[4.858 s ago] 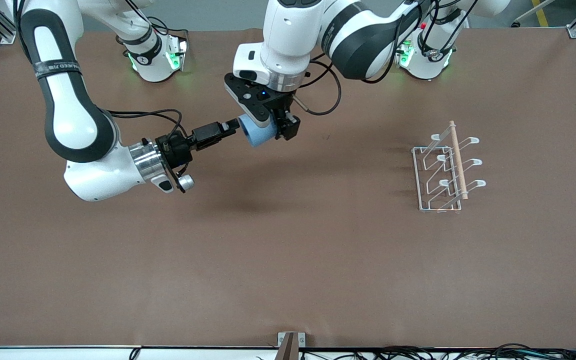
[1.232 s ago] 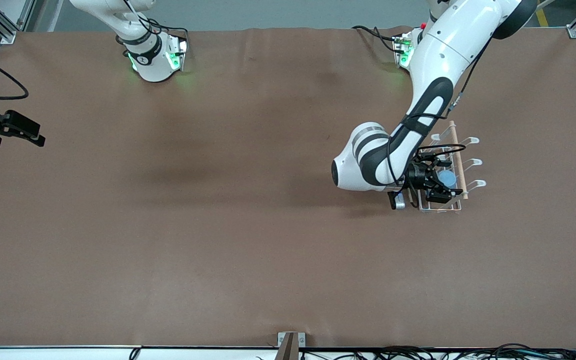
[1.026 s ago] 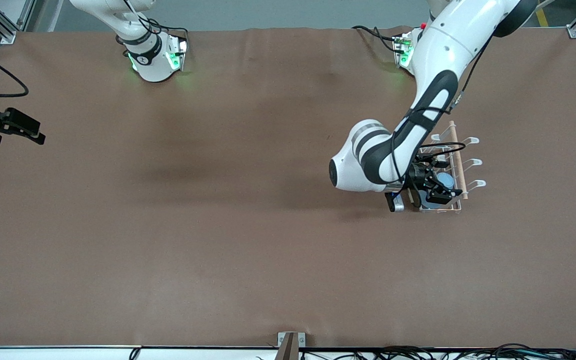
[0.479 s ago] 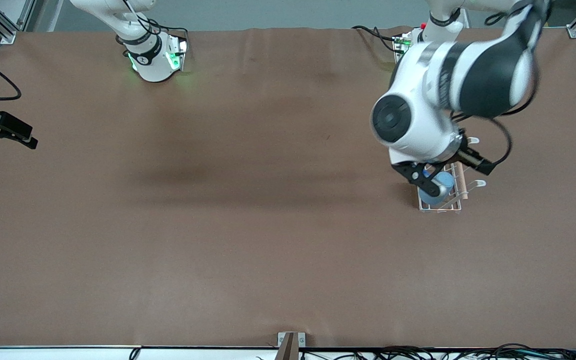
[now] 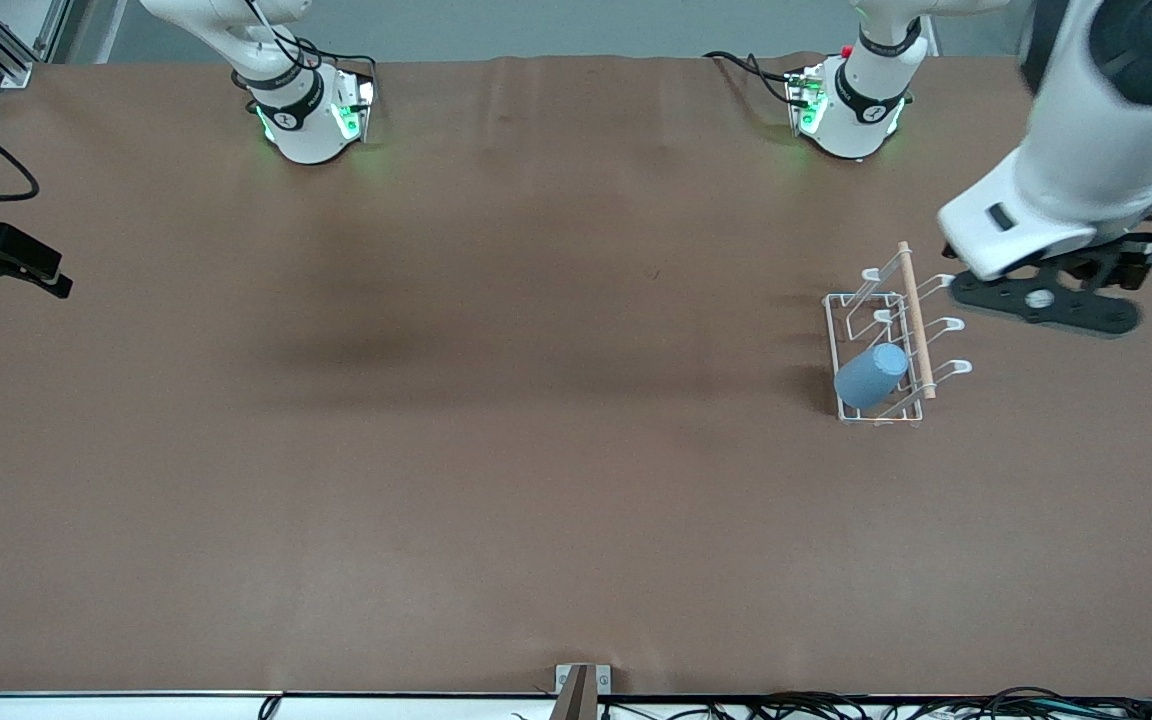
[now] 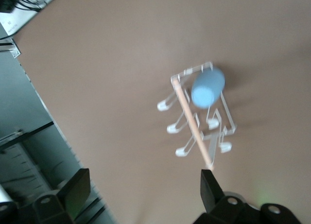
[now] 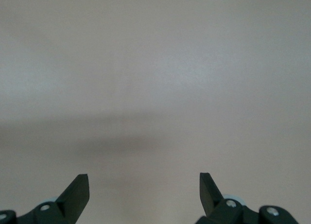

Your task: Hang cup on cup holder

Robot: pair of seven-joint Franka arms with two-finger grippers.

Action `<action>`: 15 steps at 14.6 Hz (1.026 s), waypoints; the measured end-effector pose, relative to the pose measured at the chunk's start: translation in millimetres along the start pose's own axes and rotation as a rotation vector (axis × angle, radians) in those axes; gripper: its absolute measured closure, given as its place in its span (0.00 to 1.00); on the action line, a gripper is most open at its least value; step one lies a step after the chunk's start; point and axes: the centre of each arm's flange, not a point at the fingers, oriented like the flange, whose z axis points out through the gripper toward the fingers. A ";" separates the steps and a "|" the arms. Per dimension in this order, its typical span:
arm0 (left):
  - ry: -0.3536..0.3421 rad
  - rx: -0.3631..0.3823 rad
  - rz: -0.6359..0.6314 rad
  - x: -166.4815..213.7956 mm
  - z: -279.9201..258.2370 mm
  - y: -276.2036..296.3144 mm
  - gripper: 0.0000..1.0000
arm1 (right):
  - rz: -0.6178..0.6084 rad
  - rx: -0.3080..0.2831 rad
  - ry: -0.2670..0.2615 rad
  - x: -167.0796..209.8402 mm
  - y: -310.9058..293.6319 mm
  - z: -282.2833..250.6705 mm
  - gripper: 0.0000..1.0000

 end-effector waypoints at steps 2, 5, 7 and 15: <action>0.022 -0.084 -0.080 -1.2 0.7 -8.4 0.00 | -0.001 0.001 -0.010 -1.0 -0.3 0.9 0.00; 0.026 -0.203 -0.181 -7.7 4.3 -29.4 0.00 | -0.012 0.002 -0.040 -4.3 -0.7 3.6 0.00; 0.048 -0.270 -0.234 -22.6 -2.1 -50.7 0.00 | -0.018 0.003 -0.044 -4.7 -0.7 4.0 0.00; 0.053 -0.318 -0.338 -97.1 23.6 -64.9 0.00 | -0.033 0.003 -0.043 -4.7 0.0 3.9 0.00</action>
